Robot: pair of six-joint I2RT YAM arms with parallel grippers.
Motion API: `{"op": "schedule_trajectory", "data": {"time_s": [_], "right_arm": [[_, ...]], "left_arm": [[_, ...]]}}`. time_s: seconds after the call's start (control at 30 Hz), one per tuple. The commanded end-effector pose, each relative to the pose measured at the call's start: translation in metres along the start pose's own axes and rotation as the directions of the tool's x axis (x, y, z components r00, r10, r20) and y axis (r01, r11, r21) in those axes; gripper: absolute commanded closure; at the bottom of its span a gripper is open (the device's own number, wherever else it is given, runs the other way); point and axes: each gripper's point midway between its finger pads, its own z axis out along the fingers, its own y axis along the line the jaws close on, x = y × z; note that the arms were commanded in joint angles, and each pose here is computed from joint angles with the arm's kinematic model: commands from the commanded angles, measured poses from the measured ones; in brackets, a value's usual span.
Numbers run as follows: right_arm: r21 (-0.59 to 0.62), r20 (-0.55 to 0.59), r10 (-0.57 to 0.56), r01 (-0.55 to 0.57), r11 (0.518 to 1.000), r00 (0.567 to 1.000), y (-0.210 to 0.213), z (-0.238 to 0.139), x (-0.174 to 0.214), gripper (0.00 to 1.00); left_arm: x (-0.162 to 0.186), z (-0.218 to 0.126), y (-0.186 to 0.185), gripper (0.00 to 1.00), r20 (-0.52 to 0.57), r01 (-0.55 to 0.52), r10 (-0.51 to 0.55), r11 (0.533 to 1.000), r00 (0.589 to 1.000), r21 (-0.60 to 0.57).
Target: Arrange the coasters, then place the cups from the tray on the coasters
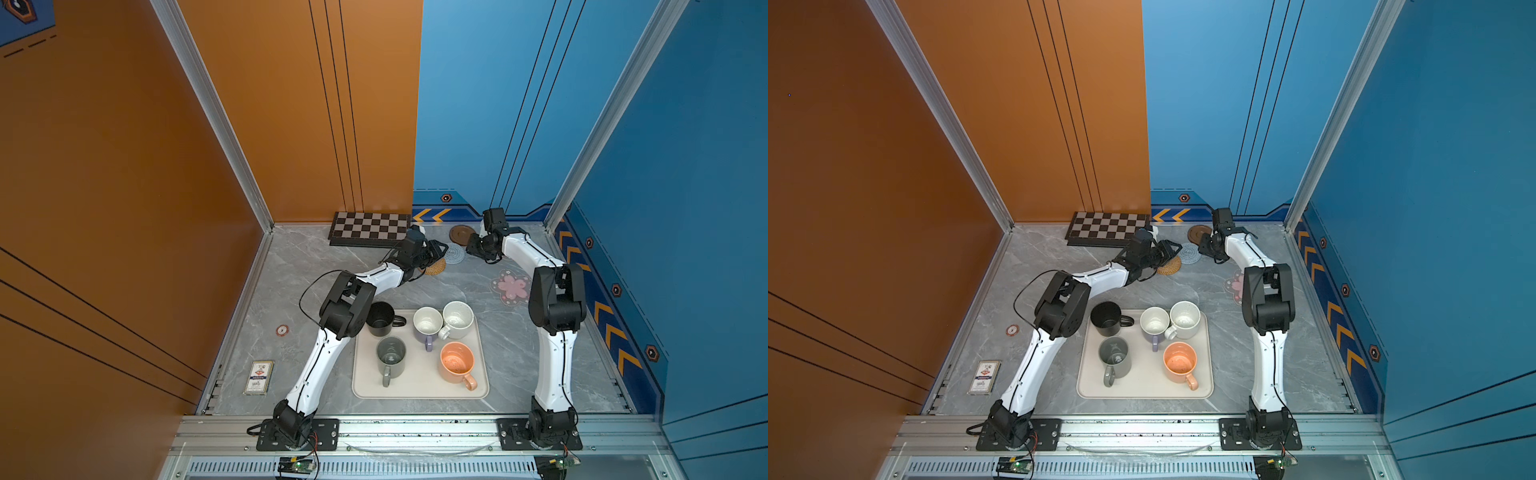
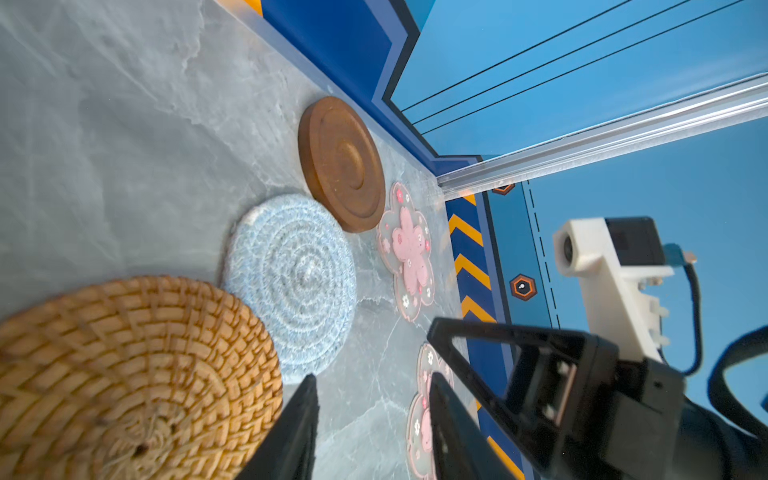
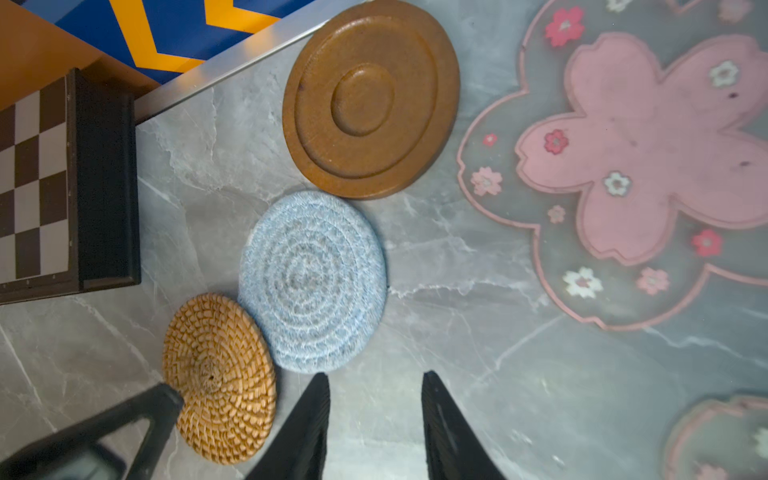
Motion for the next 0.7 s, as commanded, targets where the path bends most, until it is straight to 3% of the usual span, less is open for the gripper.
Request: {"op": "schedule_trajectory", "data": {"time_s": [0.0,0.13,0.37,0.67], "right_arm": [[-0.053,0.007,-0.055,0.055,0.997,0.998,0.028,0.010,-0.002,0.64],[-0.058,0.017,-0.081,0.082,0.995,0.997,0.041,0.024,-0.003,0.67],[-0.056,-0.024,-0.022,0.020,0.998,0.999,0.046,0.054,0.007,0.66],[-0.031,-0.112,-0.045,0.041,0.999,0.993,0.055,0.075,0.040,0.66]], "left_arm": [[-0.012,-0.018,-0.010,0.57,0.036,0.001,-0.002,1.000,0.999,0.025],[-0.025,-0.047,-0.010,0.57,0.060,-0.007,0.007,1.000,0.998,0.010],[-0.051,-0.103,-0.009,0.57,0.097,0.003,-0.002,1.000,0.995,-0.012],[-0.077,-0.144,-0.016,0.57,0.146,-0.022,0.022,1.000,0.989,-0.006]]}}
